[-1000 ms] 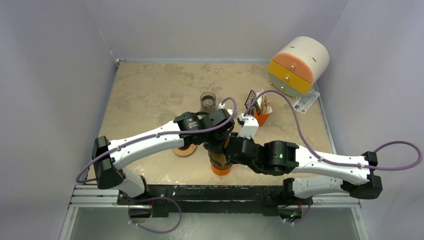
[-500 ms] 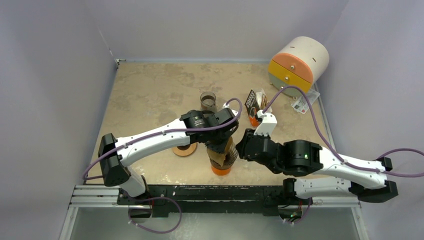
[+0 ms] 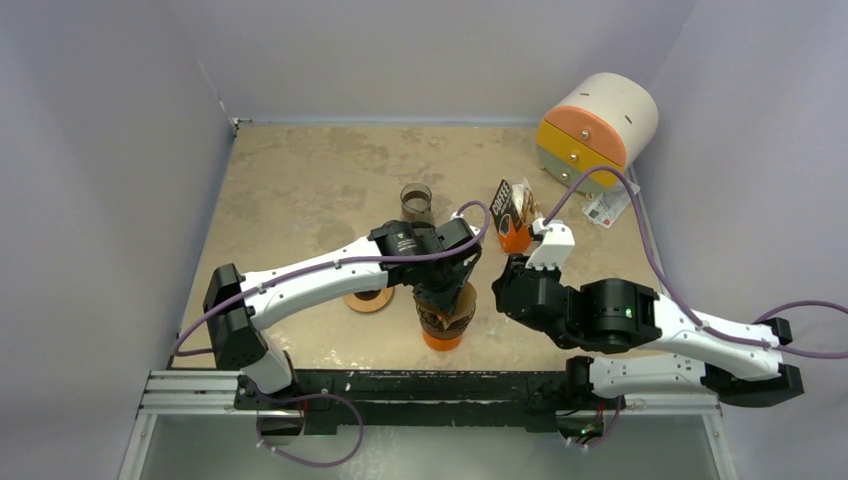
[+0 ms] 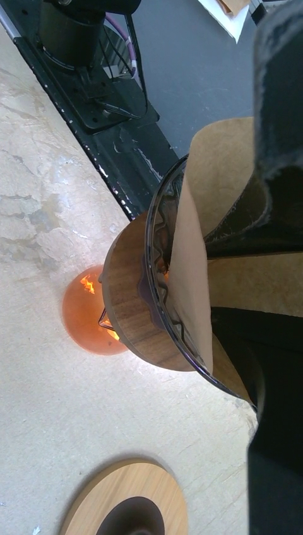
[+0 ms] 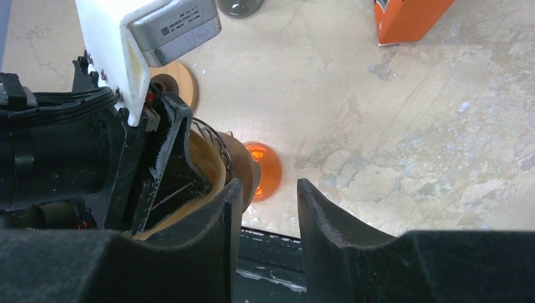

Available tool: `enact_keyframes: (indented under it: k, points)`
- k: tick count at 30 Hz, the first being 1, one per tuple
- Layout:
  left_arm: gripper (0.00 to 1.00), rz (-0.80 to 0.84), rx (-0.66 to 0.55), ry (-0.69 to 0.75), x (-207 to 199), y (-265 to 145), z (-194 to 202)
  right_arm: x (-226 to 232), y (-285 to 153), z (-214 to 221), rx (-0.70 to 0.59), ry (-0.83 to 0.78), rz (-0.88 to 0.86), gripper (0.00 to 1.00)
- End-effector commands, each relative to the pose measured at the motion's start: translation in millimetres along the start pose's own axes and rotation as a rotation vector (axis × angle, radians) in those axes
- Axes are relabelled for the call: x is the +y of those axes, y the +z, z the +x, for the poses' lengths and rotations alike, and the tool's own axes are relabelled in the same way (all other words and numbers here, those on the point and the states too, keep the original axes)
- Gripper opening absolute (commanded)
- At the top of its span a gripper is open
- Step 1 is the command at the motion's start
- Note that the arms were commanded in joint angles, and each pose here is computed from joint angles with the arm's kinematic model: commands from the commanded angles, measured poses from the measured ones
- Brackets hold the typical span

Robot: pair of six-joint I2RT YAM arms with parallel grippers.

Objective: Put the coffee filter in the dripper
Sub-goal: Place the coffee filter in the coffee dripper.

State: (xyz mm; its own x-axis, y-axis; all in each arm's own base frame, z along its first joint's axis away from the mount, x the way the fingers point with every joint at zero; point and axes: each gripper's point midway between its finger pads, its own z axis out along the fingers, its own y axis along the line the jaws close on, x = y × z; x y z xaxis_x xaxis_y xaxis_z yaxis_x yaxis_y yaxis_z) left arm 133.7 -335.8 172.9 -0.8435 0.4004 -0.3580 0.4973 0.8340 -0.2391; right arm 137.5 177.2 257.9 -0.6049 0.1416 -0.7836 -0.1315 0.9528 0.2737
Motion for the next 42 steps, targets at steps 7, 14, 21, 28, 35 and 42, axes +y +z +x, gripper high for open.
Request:
enact_keyframes:
  k: [7, 14, 21, 28, 35, 42]
  points:
    - [0.41, 0.047, 0.009, 0.102, -8, -14, -1, -12, -1, -14, -0.066, 0.004, 0.041, 0.41]
    - [0.46, 0.048, 0.025, 0.151, -4, -13, 4, -13, -1, -13, -0.067, 0.003, 0.042, 0.41]
    - [0.43, 0.079, 0.005, 0.189, -8, -17, 0, -13, 1, -11, -0.065, -0.001, 0.047, 0.41]
    - [0.17, 0.086, 0.0, 0.204, -13, -27, -6, -12, 0, -15, -0.074, -0.004, 0.044, 0.41]
    - [0.0, 0.103, -0.024, 0.09, -21, -44, -12, -12, 0, -18, -0.087, -0.02, 0.05, 0.41]
    - [0.0, 0.031, -0.013, -0.071, -13, -46, -8, -13, 2, -21, -0.11, -0.027, 0.057, 0.42]
